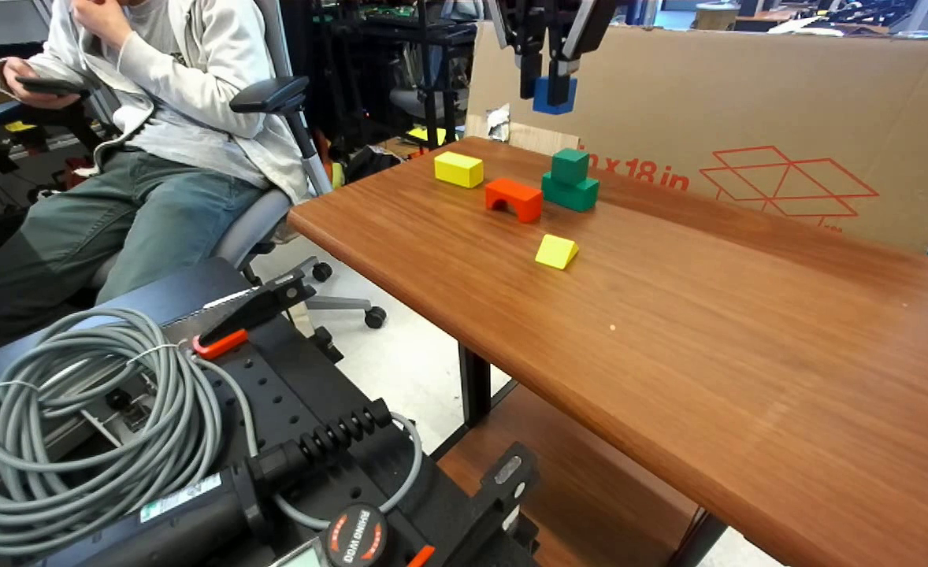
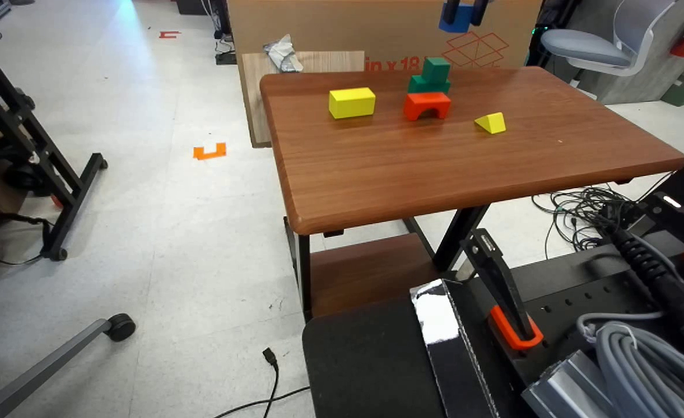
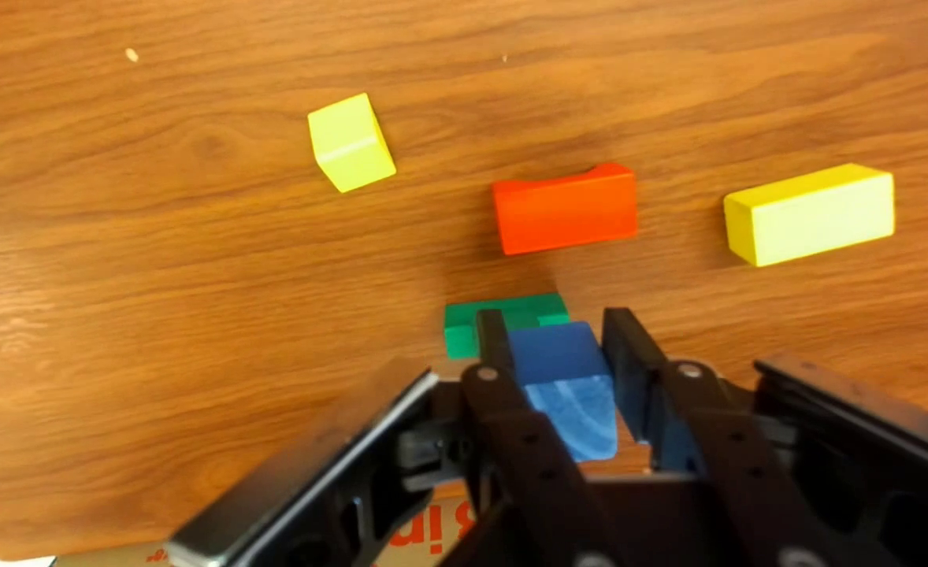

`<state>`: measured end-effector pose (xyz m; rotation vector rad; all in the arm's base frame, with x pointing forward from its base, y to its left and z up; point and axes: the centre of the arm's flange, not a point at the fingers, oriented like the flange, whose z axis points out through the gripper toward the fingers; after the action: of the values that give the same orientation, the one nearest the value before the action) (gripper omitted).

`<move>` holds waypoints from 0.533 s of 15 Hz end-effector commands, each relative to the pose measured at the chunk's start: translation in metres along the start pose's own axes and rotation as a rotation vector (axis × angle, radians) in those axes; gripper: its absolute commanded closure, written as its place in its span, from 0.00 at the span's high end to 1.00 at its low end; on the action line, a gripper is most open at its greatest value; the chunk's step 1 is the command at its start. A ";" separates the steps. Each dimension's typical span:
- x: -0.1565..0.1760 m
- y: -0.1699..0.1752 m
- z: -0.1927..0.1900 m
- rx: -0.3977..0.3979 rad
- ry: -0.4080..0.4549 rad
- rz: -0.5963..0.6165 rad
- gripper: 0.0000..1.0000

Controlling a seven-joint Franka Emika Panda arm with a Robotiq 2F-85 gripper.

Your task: Put the green square block on the green rectangular block, then put the blue block on the green block

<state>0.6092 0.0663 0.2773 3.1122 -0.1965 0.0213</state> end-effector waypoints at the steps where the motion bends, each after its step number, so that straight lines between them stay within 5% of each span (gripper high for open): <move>1: 0.034 -0.007 0.009 -0.002 -0.037 0.044 0.09; 8: 0.037 -0.011 0.030 -0.012 -0.024 0.009 0.09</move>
<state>0.6387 0.0690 0.2509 3.1064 -0.2274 -0.0127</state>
